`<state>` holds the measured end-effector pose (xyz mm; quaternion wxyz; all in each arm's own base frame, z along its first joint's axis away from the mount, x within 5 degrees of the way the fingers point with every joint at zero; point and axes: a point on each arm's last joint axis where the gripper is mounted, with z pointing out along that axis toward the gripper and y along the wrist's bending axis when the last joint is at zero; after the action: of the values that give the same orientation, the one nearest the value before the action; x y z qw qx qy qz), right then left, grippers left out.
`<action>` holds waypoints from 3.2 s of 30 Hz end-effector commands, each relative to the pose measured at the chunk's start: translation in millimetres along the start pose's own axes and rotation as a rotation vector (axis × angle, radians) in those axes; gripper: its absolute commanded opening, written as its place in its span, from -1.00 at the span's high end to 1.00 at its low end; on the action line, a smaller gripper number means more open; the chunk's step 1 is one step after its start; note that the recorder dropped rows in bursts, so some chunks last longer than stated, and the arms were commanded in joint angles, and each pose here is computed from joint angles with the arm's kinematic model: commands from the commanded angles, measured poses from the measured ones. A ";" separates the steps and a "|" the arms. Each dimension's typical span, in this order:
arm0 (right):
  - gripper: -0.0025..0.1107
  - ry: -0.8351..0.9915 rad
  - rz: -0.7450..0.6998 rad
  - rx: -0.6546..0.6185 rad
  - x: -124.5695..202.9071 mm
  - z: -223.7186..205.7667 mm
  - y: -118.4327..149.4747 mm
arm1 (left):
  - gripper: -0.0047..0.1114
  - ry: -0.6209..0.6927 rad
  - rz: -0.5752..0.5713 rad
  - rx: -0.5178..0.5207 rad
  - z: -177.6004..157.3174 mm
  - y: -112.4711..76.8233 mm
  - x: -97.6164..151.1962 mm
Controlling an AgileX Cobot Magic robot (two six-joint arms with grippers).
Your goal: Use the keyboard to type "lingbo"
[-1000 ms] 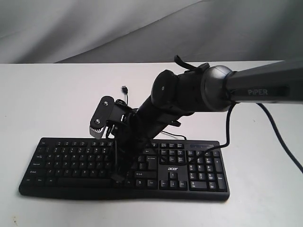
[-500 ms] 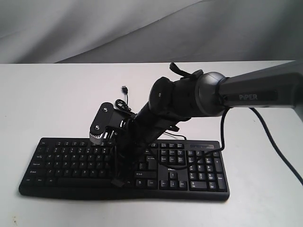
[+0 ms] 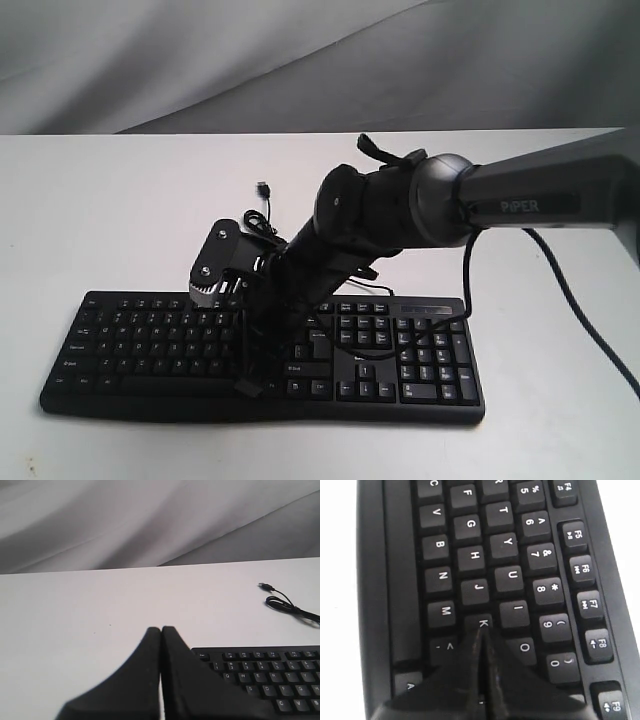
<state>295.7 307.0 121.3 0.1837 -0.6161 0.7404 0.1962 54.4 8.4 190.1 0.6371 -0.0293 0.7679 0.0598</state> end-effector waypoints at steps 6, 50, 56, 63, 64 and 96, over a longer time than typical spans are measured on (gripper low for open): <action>0.96 -0.064 -0.030 0.014 -31.6 -4.5 -4.1 | 0.91 -0.005 -0.006 0.001 0.1 -0.2 0.8; 0.96 -0.033 -0.064 -0.014 -41.1 13.9 23.2 | 0.91 -0.005 -0.006 0.001 0.1 -0.2 0.8; 0.96 -0.022 -0.052 -0.025 -37.6 20.4 23.0 | 0.91 -0.005 -0.006 0.001 0.1 -0.2 0.8; 0.96 -0.022 -0.054 -0.025 -37.7 20.2 23.0 | 0.91 -0.005 -0.006 0.001 0.1 -0.2 0.8; 0.96 -0.022 -0.054 -0.025 -37.7 20.2 23.0 | 0.91 -0.005 -0.006 0.001 0.1 -0.2 0.8; 0.96 -0.061 -0.047 -0.048 -67.6 29.7 7.4 | 0.91 -0.005 -0.006 0.001 0.1 -0.2 0.8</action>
<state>301.0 380.6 127.2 0.1970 -0.6285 0.7169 0.2287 54.4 8.4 190.1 0.6371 -0.0293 0.7679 0.0598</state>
